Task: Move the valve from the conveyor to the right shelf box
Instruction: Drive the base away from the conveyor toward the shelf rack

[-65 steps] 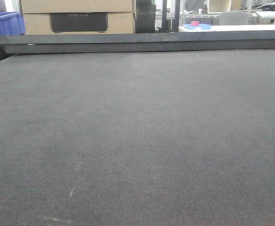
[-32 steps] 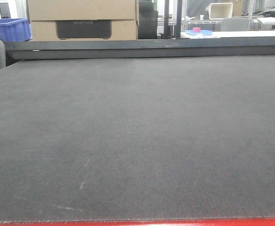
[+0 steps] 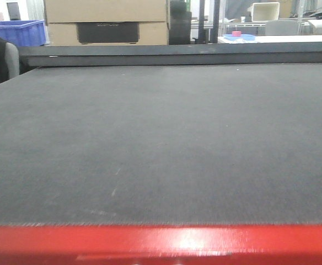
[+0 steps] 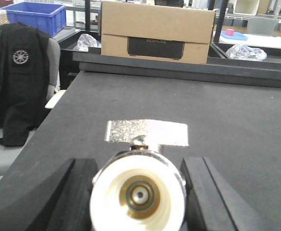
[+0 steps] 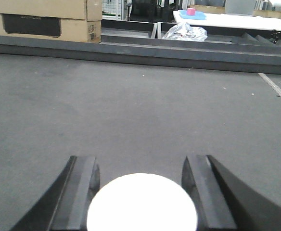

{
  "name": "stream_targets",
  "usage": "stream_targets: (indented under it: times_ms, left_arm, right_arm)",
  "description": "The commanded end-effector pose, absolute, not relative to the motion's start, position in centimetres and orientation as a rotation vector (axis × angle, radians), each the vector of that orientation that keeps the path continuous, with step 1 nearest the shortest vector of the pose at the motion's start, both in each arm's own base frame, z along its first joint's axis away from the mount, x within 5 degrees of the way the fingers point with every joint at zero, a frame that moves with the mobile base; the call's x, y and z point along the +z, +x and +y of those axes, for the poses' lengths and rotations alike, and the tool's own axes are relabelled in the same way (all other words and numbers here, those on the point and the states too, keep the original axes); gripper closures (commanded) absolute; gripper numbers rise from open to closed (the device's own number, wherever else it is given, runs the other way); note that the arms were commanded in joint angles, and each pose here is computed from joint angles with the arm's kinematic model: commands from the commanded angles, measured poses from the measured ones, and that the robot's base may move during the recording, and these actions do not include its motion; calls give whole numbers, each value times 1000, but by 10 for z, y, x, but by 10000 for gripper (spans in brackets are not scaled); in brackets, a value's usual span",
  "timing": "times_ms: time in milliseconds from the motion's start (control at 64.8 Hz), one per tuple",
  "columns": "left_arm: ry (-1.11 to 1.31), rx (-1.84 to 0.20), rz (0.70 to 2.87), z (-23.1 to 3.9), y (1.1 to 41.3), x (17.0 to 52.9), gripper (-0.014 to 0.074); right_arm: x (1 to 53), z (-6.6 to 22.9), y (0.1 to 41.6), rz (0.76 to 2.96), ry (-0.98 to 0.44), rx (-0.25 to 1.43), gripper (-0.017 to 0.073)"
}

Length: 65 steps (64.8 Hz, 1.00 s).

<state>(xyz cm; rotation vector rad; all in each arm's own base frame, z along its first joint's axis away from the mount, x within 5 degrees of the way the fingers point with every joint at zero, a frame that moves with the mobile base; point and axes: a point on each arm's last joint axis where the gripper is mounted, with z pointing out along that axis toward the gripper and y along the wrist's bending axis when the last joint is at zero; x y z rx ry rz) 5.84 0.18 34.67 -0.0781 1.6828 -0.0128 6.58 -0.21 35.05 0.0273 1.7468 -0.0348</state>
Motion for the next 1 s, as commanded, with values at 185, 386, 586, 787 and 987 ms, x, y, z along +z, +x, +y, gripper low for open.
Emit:
stream_targets:
  times_ms: [185, 386, 586, 787, 987]
  left_arm:
    - [-79, -18, 1610, 2, 56, 354, 705]
    - [-79, -18, 1610, 2, 56, 354, 705]
    - [-79, -18, 1610, 2, 56, 354, 705]
    - [-79, -18, 1610, 2, 56, 354, 705]
    - [-79, -18, 1610, 2, 56, 354, 705]
  right_arm:
    - [361, -3, 64, 1650, 21, -49, 720]
    - [361, -3, 64, 1650, 21, -49, 720]
    - [361, -3, 64, 1650, 21, -49, 720]
    - [361, -3, 64, 1650, 21, -49, 720]
    - [361, -3, 64, 1650, 21, -49, 720]
